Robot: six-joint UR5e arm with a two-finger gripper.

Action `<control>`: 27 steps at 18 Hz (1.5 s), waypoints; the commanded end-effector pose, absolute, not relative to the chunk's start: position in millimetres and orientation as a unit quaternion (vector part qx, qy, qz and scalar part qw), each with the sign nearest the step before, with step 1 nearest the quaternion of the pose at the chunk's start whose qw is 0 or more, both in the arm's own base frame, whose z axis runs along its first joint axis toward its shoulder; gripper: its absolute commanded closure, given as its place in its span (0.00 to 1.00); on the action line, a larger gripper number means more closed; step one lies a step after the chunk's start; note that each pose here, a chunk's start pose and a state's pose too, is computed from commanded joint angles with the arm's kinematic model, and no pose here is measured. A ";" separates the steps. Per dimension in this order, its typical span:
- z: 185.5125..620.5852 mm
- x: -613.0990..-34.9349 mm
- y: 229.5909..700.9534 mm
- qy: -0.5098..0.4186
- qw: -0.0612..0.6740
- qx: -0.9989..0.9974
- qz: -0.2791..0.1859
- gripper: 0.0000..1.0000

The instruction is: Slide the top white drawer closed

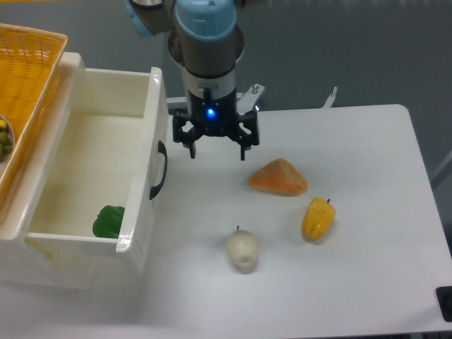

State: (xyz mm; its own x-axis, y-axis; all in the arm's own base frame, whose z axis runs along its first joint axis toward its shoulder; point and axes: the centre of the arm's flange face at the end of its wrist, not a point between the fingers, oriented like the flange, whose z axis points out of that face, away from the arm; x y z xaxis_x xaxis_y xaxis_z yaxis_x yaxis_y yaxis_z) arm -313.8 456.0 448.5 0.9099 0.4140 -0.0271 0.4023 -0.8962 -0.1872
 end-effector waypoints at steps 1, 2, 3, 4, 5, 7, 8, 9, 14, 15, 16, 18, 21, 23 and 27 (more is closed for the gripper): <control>443.4 -317.9 456.0 -0.210 0.084 -0.974 0.031 0.00; 437.3 -320.8 455.9 -0.210 0.079 -0.974 0.030 0.00; 430.8 -326.4 454.4 -0.209 0.075 -0.975 0.026 0.00; 424.0 -337.0 449.7 -0.215 0.071 -0.974 0.021 0.00; 422.5 -341.6 447.5 -0.219 0.071 -0.973 0.019 0.00; 413.2 -349.6 447.4 -0.224 0.065 -0.972 0.014 0.00; 406.7 -353.2 447.6 -0.225 0.060 -0.972 0.012 0.00; 399.1 -356.8 448.0 -0.229 0.054 -0.972 0.008 0.00; 370.8 -373.1 446.0 -0.236 0.012 -0.971 0.021 0.00; 369.3 -374.7 443.9 -0.239 0.011 -0.971 0.020 0.00; 367.9 -376.8 441.4 -0.242 0.010 -0.970 0.018 0.00; 361.9 -376.0 439.5 -0.245 0.005 -0.970 0.015 0.00; 355.0 -375.7 439.3 -0.245 0.000 -0.970 0.011 0.00; 349.6 -377.2 440.0 -0.250 -0.005 -0.968 0.009 0.00; 348.4 -377.3 439.7 -0.259 -0.008 -0.966 0.009 0.00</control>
State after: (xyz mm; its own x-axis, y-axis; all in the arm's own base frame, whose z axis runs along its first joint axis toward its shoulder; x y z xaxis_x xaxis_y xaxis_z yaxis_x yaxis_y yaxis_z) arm -377.3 439.7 348.4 0.8655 0.5006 -0.0205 0.5008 -0.8655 0.0106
